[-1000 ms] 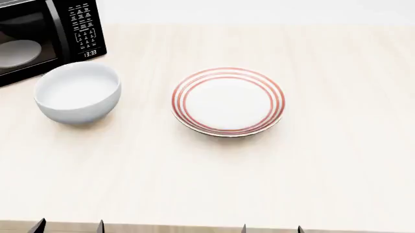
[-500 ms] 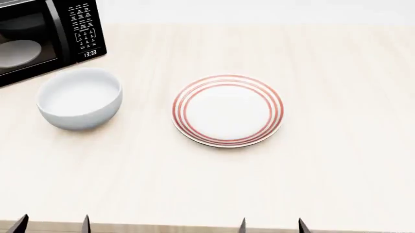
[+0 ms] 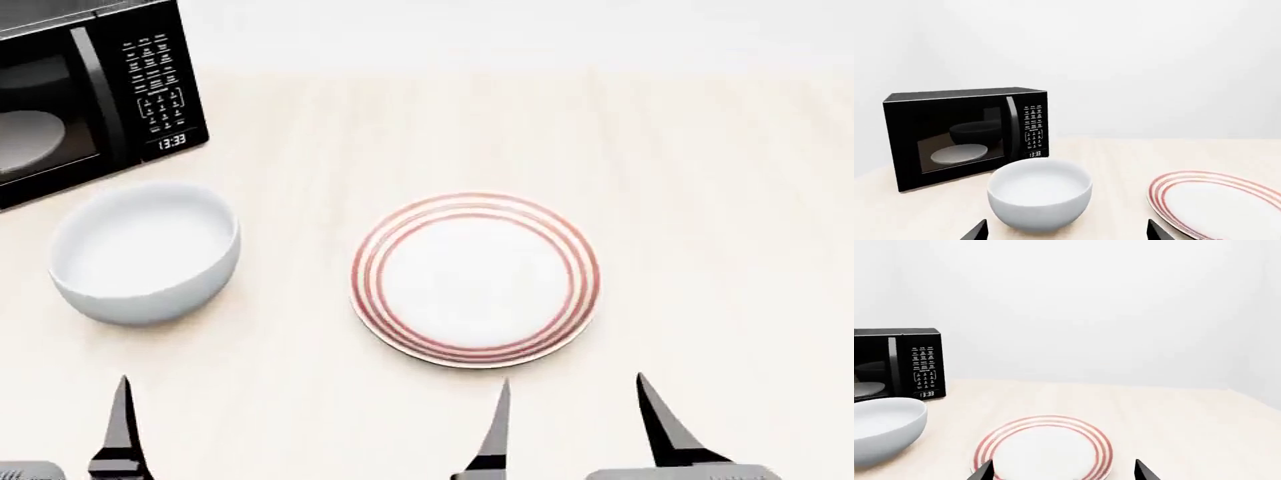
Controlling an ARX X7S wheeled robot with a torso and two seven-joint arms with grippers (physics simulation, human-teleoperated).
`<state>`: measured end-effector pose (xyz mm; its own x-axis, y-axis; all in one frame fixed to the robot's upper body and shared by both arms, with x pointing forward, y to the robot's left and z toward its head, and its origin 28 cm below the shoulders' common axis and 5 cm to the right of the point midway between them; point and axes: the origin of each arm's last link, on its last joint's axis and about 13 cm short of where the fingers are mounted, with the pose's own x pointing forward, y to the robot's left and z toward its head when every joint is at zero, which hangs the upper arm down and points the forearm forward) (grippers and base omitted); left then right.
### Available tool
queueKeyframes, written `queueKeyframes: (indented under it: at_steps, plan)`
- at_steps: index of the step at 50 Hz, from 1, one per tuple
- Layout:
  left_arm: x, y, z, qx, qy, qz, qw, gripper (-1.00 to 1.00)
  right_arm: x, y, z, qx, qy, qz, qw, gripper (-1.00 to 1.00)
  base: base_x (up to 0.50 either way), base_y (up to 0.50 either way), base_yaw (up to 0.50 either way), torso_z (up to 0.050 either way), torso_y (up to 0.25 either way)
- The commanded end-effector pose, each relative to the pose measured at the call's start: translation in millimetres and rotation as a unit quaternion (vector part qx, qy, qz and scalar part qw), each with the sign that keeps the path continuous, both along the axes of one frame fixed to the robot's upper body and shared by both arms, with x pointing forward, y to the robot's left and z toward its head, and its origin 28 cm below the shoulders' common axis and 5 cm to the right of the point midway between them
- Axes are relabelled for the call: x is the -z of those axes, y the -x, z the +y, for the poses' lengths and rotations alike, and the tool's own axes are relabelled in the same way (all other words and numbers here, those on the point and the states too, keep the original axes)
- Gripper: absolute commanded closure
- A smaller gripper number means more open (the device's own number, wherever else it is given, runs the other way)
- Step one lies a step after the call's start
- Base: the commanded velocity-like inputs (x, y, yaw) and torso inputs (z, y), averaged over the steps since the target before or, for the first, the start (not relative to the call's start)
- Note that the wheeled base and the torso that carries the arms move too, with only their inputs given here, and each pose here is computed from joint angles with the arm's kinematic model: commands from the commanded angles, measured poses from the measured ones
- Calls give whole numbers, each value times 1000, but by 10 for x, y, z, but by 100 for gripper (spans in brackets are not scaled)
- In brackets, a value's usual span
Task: Put the white bowl to the right of the plate.
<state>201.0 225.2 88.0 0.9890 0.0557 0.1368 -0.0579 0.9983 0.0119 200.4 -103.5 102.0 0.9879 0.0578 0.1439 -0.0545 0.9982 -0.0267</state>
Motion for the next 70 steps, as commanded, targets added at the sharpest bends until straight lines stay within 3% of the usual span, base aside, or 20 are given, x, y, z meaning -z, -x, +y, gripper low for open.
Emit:
queueKeyframes:
  at_steps: [1,18,47,49,51,52,53,55,58,60,65,67,70]
  plan:
    - [-87,28,6,1,4,-10,1000,-100,-59,23,-1,-3,5,-8,1000,-100,500,246,0,0,0]
    - [-99,42,-2,4,6,-11,1000,-100,-80,24,-11,4,-1,-9,1000,-100,500,255,0,0,0]
    - [-111,52,-20,8,3,-16,1000,-100,-59,-5,-21,3,-19,0,1000,-100,500,3,0,0,1]
    - [-104,47,-18,7,3,-15,1000,-100,-71,-46,-36,28,-44,26,998,-100,270,0,0,0,0]
    - [-100,42,-10,4,3,-13,1000,-100,-73,-60,-36,9,-54,60,997,-100,0,0,0,0,0]
    - [-81,24,20,-9,2,-11,1000,-100,-88,-82,21,66,-4,98,993,-100,0,0,0,0,0]
    - [-72,20,32,-13,1,-11,1000,-100,-104,-88,35,65,9,121,990,-100,0,0,0,0,0]
    - [-43,9,70,-37,-13,-11,999,-100,-164,-78,44,57,-8,134,989,-100,0,0,0,0,0]
    - [-26,-8,152,-57,-6,-7,998,-100,-213,-86,56,57,4,145,988,-100,0,0,0,0,0]
    - [-4,-40,221,-103,-8,8,995,-100,-274,-108,65,58,-4,144,988,-100,0,0,0,0,0]
    - [54,-40,282,-122,-23,11,992,-100,-400,-123,88,41,1,134,990,-100,0,0,0,0,0]
    - [83,-18,284,-95,-12,12,995,-100,-439,-117,98,24,10,130,991,-100,0,0,0,0,0]
    - [103,-20,288,-130,-39,28,990,-100,-533,-99,120,-2,13,128,992,-100,0,0,0,0,0]
